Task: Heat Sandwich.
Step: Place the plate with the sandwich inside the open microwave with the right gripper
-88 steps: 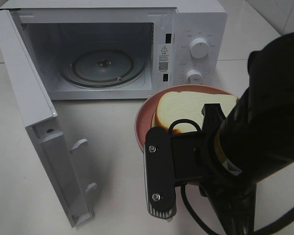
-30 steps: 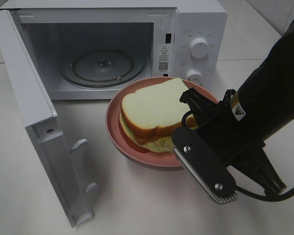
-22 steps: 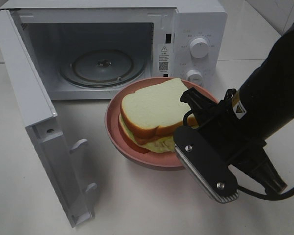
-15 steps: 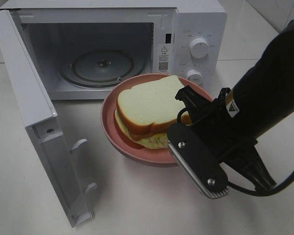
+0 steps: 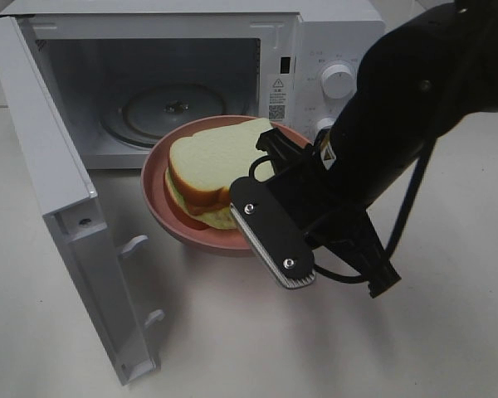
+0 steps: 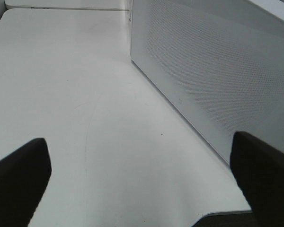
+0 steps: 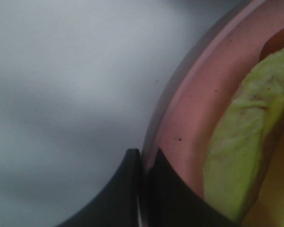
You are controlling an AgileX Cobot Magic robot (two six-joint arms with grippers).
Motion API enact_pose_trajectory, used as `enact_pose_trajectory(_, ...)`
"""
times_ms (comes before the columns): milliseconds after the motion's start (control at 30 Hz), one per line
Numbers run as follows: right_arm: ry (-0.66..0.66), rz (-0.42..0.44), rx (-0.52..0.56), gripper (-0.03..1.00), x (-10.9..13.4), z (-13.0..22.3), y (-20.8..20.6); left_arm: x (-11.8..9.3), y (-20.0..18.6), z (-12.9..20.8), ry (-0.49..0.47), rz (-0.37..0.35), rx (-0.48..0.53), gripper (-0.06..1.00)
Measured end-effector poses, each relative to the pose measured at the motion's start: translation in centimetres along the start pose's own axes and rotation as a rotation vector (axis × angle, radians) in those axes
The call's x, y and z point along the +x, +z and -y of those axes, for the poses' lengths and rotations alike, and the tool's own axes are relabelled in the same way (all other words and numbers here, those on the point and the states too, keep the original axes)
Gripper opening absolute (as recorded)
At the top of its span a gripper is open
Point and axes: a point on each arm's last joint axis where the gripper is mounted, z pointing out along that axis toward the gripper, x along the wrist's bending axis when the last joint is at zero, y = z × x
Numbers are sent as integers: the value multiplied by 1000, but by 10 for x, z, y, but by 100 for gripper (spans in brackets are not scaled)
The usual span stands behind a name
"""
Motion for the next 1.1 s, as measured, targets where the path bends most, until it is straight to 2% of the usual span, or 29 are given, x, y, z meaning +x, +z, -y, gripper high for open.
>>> enact_pose_trajectory(367, 10, 15, -10, 3, -31, -6, 12, 0, 0, 0, 0, 0, 0, 97)
enact_pose_trajectory(633, 16, -27, -9, 3, -42, -8, 23, 0, 0, 0, 0, 0, 0, 97)
enact_pose_trajectory(1100, 18, -53, -2, 3, -78, -14, 41, 0, 0, 0, 0, 0, 0, 97)
